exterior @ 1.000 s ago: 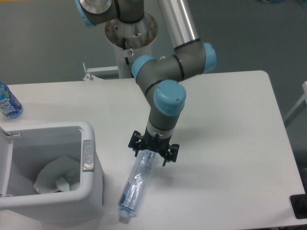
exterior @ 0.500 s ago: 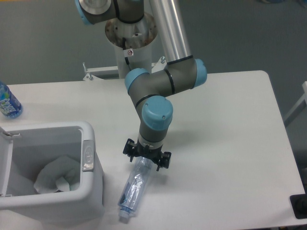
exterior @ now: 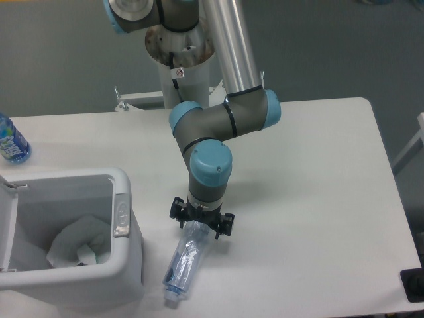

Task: Place the trash in the trash can
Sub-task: 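Close the gripper on the bottle and lift it, then carry the bottle over the trash bin and lower it in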

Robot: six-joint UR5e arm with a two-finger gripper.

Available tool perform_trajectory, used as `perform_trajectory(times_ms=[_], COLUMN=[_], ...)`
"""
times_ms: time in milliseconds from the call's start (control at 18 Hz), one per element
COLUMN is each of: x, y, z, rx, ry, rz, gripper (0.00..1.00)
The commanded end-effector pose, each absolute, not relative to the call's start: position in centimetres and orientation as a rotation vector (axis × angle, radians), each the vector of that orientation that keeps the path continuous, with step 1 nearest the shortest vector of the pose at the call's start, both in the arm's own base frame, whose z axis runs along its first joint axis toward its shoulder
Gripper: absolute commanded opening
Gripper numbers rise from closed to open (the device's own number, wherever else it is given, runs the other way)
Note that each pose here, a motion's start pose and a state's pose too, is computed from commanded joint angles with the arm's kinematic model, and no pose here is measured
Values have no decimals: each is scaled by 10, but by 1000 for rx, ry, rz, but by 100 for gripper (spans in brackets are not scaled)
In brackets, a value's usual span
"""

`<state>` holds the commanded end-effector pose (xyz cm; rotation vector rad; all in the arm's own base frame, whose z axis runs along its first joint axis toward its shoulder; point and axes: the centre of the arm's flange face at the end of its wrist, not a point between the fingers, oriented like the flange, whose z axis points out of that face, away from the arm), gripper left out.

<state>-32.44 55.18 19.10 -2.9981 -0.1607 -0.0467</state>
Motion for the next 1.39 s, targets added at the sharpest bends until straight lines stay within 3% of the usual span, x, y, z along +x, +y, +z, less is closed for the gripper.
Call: perform_trajectory(times_ms=[222, 722, 889, 1056, 1389], x=[-325, -347, -391, -429, -415], y=[552, 545, 534, 525, 525], z=[195, 232, 276, 356, 483], rx=[-2993, -2939, -2837, -2622, -2394], ry=[-153, -144, -178, -234, -380], rz=[-39, 30, 91, 85, 124], gripper=[64, 59, 59, 59, 59])
